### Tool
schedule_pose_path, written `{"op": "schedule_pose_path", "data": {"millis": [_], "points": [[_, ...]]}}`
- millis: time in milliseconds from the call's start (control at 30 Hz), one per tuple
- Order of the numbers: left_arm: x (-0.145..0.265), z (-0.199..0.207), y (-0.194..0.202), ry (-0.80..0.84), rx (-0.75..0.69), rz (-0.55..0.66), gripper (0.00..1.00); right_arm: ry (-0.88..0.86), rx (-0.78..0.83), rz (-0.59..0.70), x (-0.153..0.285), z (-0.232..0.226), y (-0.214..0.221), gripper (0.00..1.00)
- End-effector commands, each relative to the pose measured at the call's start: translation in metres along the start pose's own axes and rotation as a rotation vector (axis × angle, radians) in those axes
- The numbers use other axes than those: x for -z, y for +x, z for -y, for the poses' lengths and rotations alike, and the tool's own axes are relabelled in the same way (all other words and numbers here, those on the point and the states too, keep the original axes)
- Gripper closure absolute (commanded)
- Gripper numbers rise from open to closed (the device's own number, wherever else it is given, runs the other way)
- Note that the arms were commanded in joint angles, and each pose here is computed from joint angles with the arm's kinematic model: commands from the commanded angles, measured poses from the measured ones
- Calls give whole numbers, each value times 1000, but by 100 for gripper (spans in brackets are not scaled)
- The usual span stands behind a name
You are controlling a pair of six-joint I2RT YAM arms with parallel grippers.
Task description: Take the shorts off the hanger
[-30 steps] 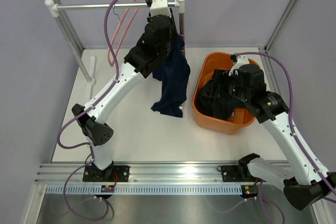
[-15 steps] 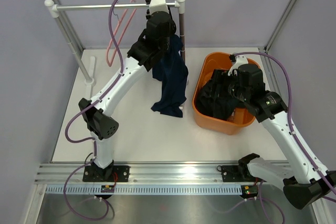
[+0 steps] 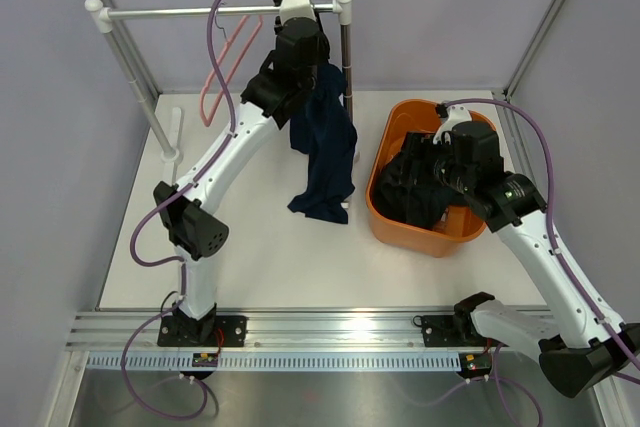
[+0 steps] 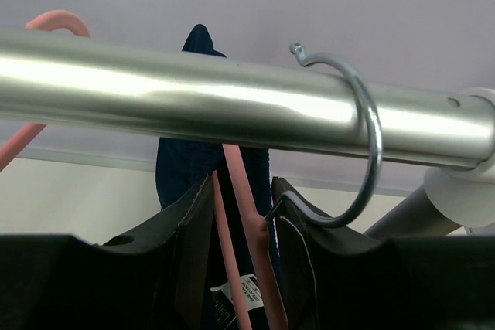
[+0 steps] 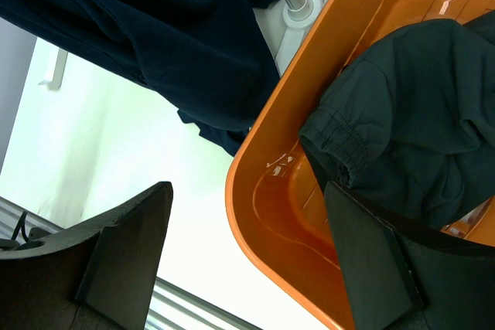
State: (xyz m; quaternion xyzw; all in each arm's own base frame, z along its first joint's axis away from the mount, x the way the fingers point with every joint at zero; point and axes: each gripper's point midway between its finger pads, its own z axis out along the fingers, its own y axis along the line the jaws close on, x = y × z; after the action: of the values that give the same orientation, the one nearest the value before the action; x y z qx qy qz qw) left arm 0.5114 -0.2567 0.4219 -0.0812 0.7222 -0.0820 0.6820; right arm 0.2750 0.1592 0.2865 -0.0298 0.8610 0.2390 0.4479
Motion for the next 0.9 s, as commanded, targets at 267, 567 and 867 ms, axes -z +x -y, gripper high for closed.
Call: {"op": "schedule_pose_path", "data": {"millis": [267, 567, 867], "points": [[-7, 3, -14, 55, 52, 12, 85, -13, 17, 22, -3, -4, -6, 12], [5, -9, -33, 63, 16, 18, 100, -13, 15, 21, -4, -4, -5, 12], [44, -19, -88, 150, -29, 72, 100, -10, 13, 29, -7, -4, -8, 12]]}}
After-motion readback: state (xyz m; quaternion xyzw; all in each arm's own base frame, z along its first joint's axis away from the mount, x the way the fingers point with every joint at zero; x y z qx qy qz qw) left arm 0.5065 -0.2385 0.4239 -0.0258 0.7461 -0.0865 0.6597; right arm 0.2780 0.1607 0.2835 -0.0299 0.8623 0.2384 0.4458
